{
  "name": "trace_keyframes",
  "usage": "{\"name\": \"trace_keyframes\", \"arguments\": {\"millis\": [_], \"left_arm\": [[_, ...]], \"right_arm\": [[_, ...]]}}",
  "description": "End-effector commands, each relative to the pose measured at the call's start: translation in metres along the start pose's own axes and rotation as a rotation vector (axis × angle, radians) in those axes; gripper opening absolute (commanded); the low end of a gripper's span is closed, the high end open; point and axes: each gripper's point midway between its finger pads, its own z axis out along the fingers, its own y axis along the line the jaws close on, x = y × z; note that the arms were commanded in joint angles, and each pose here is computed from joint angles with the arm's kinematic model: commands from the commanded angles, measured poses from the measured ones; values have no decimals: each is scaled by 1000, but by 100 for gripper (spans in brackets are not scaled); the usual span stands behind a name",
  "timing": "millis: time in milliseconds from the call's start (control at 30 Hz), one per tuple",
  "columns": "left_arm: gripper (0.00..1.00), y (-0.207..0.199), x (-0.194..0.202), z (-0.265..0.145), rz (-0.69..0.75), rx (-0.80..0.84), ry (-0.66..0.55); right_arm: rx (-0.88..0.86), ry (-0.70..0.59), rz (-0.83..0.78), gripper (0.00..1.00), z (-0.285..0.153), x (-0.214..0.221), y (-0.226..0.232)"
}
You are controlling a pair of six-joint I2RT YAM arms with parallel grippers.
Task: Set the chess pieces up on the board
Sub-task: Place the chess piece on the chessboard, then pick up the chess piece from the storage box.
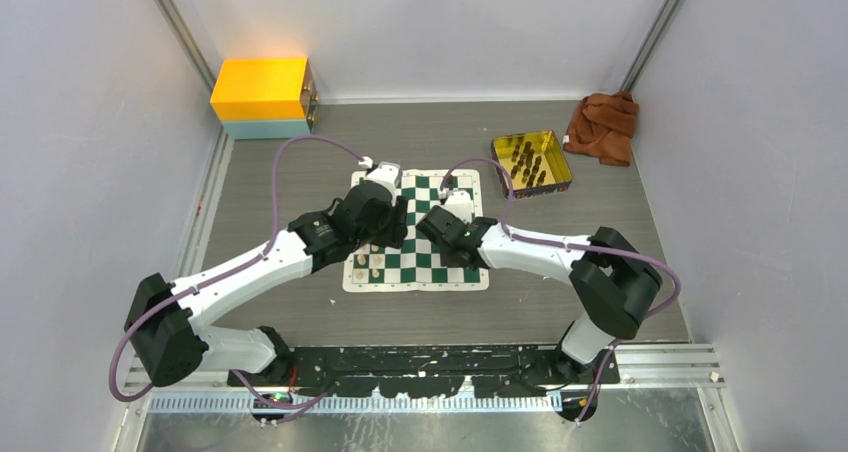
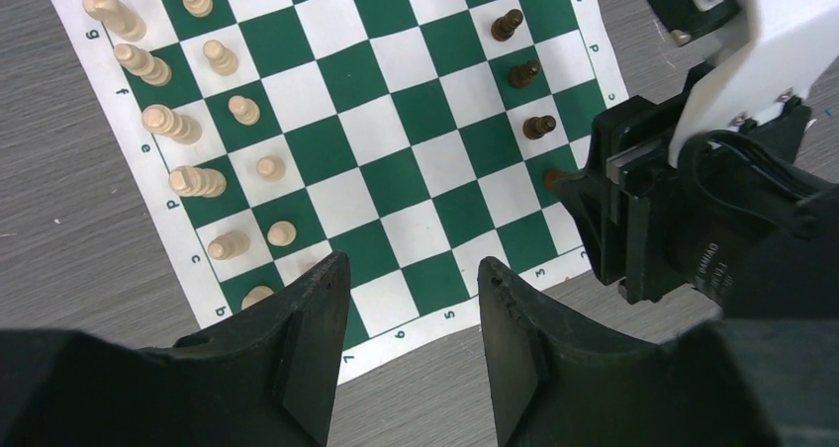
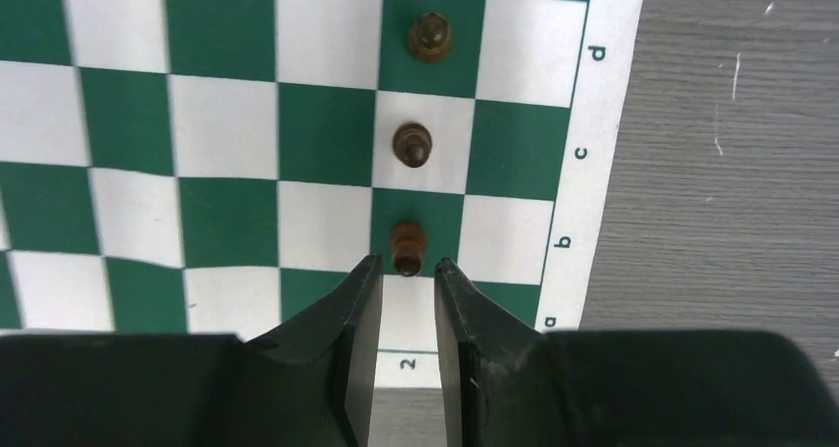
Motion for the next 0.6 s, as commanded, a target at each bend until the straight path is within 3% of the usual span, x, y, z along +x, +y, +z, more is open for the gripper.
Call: {"name": "trace_keyframes", "arguments": {"millis": [0, 267, 400, 567], "left_arm": [[52, -1, -20, -12, -19, 17, -74], [52, -1, -30, -24, -23, 17, -102], [52, -3, -35, -23, -14, 17, -101], [52, -8, -39, -16, 0, 20, -87]], "right_arm": [[-59, -110, 18, 32, -38, -42, 15], [-92, -187, 30, 34, -78, -73, 18], [-28, -282, 73, 35, -95, -115, -7], [20, -325, 189, 35, -85, -172, -50]]}}
